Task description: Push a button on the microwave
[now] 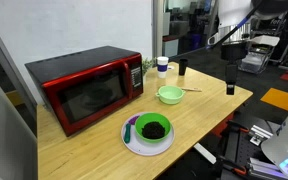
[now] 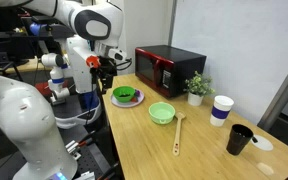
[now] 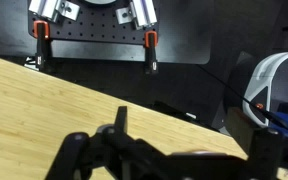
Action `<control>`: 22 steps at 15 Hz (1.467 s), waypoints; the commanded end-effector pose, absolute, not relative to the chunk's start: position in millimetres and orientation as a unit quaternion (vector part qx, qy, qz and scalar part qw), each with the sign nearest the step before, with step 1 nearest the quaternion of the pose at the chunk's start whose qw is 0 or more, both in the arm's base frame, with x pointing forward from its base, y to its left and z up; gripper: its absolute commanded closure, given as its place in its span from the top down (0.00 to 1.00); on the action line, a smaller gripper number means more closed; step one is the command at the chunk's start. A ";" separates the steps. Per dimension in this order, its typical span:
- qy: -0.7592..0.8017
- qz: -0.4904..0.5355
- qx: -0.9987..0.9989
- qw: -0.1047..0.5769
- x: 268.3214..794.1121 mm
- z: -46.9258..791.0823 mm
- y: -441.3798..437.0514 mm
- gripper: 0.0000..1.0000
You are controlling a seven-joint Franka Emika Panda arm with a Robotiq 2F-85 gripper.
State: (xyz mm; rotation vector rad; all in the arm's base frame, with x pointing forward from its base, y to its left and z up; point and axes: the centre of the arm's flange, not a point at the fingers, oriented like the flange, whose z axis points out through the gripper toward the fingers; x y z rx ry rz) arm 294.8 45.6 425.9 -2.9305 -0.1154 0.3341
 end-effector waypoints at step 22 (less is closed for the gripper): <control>-0.023 -0.057 -0.997 0.042 486.3 463.7 15.9 1.00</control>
